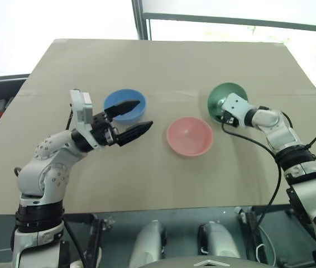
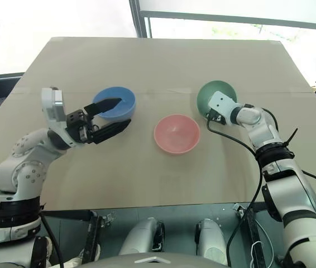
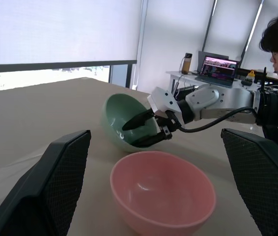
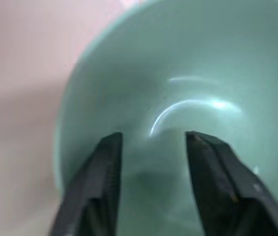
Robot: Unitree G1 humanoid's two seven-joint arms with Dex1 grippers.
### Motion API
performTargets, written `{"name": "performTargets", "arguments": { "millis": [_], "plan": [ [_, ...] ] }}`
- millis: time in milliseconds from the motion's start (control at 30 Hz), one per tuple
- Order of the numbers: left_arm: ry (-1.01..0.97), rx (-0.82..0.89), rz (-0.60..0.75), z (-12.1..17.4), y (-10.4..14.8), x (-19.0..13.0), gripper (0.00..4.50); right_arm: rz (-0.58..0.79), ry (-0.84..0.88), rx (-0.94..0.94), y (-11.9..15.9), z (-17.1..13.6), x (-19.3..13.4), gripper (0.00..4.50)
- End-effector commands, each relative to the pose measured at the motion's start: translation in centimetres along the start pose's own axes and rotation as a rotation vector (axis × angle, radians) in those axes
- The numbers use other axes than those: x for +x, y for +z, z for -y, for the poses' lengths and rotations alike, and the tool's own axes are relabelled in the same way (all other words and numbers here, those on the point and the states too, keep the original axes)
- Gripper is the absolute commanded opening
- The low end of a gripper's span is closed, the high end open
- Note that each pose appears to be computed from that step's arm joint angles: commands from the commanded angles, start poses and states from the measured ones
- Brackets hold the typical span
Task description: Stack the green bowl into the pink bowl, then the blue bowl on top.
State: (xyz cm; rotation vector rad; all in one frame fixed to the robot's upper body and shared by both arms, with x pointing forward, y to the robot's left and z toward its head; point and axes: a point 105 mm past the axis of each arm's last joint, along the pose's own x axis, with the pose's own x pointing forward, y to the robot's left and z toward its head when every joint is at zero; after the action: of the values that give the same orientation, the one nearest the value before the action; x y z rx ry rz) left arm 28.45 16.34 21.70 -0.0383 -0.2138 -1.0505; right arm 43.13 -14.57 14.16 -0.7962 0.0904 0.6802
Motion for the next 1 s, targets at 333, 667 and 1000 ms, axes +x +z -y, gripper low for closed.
{"name": "performTargets", "arguments": {
  "millis": [333, 667, 1000],
  "plan": [
    [-0.003, 0.062, 0.016, 0.6, 0.7, 0.3, 4.50, 0.146, 0.022, 0.111, 4.2, 1.2, -2.5, 2.22],
    [-0.014, 0.059, 0.021, 0.5, 0.6, 0.5, 4.50, 0.029, -0.003, 0.099, 0.8, 0.8, -1.0, 2.22],
    [0.004, 0.065, 0.013, 0.6, 0.5, 0.1, 4.50, 0.008, -0.017, 0.092, -0.3, 1.3, -0.2, 0.04]
  ]
}}
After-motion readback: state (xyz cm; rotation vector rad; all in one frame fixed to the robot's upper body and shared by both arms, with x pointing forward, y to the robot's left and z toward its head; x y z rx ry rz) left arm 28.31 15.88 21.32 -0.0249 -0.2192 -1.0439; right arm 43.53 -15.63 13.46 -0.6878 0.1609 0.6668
